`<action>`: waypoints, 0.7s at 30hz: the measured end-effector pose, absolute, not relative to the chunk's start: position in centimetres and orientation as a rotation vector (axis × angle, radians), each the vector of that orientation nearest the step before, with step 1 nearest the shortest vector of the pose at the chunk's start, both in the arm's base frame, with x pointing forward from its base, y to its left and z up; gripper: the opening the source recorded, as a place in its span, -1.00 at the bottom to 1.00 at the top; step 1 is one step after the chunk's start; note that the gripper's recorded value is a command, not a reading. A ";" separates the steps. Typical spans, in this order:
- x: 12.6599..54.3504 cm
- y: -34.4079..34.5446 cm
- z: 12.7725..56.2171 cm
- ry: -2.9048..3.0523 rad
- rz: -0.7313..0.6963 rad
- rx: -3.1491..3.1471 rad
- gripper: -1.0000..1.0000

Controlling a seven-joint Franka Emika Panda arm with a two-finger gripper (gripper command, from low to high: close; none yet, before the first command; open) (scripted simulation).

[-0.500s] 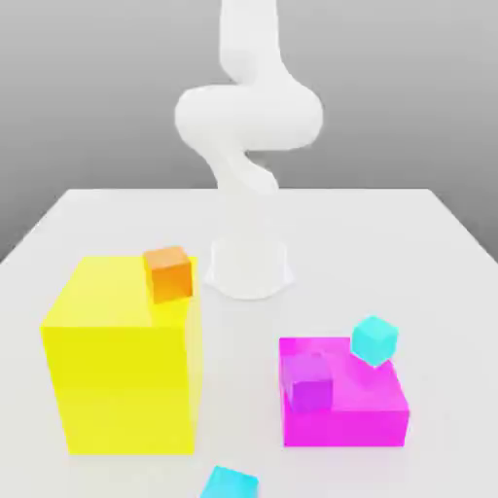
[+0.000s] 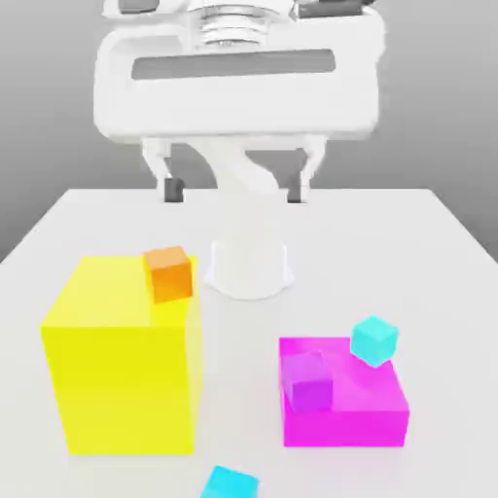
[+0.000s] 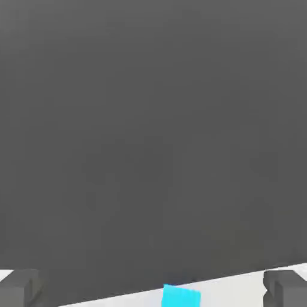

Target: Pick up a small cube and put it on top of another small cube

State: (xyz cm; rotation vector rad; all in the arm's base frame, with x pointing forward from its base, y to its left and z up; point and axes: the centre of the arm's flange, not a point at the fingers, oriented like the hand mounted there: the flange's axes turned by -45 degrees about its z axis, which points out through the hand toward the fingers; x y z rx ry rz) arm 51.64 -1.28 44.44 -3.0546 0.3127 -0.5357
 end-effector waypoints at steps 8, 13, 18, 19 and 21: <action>53.3 -2.0 29.9 0.451 -0.219 -3.087 0.00; 52.4 -2.2 20.8 0.532 -0.030 -3.094 0.00; 52.2 -2.3 13.8 0.544 -0.001 -3.094 -1.00; 52.2 -2.3 13.8 0.544 -0.001 -3.094 -1.00; 52.2 -2.3 13.8 0.544 -0.002 -3.094 -1.00</action>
